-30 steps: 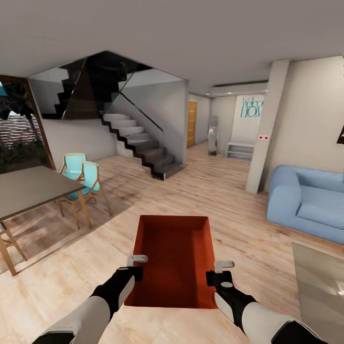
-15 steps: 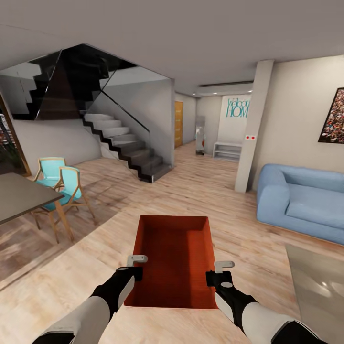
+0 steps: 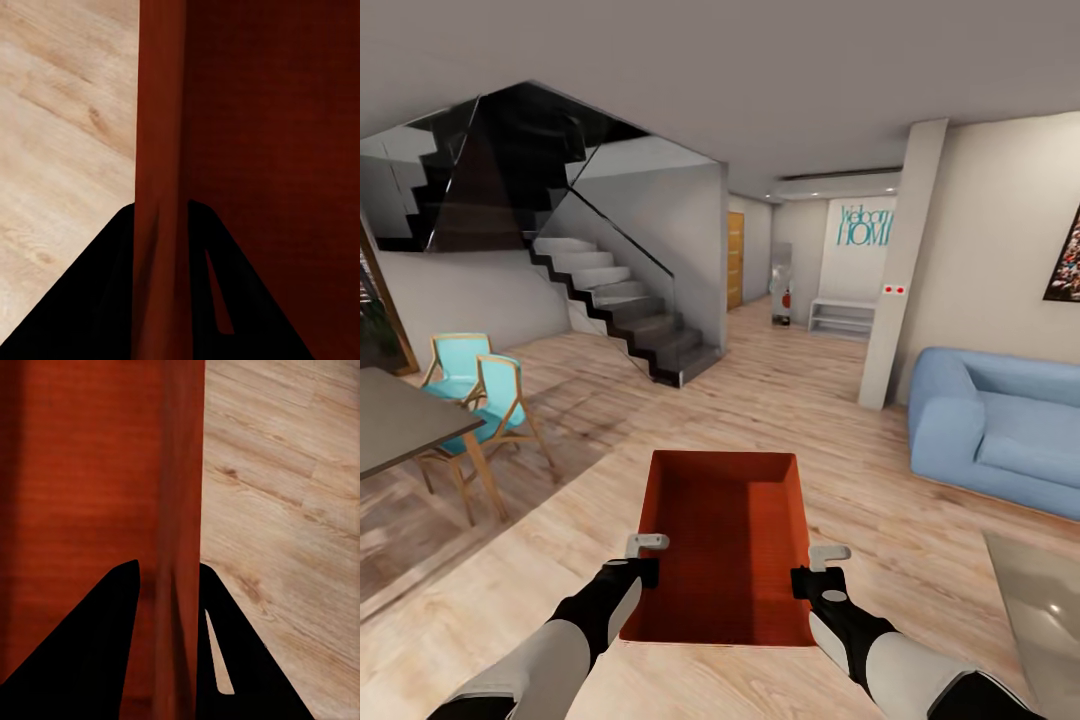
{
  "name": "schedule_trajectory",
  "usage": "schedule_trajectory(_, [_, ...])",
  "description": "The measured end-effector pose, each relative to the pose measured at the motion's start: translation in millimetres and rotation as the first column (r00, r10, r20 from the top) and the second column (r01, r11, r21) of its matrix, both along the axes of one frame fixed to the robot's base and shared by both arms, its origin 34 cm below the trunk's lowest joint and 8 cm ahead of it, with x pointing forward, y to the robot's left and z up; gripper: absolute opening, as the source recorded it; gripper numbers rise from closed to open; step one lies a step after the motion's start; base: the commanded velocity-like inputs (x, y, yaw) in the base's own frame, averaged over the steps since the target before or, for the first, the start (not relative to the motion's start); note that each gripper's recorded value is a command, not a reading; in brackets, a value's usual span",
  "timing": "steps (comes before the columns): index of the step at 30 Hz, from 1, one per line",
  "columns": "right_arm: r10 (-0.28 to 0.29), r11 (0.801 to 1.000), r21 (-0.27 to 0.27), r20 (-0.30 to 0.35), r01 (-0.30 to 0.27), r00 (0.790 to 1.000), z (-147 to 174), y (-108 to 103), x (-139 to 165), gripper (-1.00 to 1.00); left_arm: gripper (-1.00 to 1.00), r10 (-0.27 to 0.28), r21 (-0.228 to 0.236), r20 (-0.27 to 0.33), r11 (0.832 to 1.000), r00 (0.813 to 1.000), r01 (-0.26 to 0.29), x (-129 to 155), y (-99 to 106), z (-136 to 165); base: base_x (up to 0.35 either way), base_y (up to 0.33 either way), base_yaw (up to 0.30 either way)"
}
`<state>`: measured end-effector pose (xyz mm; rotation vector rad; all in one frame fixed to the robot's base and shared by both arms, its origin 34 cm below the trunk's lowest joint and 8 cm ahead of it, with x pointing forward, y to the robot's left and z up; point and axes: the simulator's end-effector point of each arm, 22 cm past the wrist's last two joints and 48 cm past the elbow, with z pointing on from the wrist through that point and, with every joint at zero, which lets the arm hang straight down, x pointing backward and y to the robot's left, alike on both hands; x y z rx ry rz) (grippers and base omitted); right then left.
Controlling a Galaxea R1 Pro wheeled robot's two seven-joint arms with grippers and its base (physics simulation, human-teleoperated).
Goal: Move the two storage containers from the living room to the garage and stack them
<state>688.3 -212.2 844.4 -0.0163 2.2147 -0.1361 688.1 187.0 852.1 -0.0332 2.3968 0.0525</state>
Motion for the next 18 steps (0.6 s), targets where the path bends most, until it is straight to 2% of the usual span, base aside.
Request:
schedule_trajectory(11, [0.001, 1.0, -0.001, 0.0, -0.001, 1.0, 0.3, 0.2, 0.2, -1.0, -1.0, 0.001, -0.001, 0.0, 1.0, 1.0, -0.001, 0.0, 0.2, -0.1, 0.32, 0.09, -0.011])
schedule_trajectory(18, [-0.001, 1.0, 0.001, 0.0, 0.001, 1.0, -0.3, 0.1, -0.3, -1.0, -1.0, -0.001, 0.0, 0.0, 1.0, 1.0, 0.001, 0.0, 0.1, 0.0, 0.32, 0.09, -0.225])
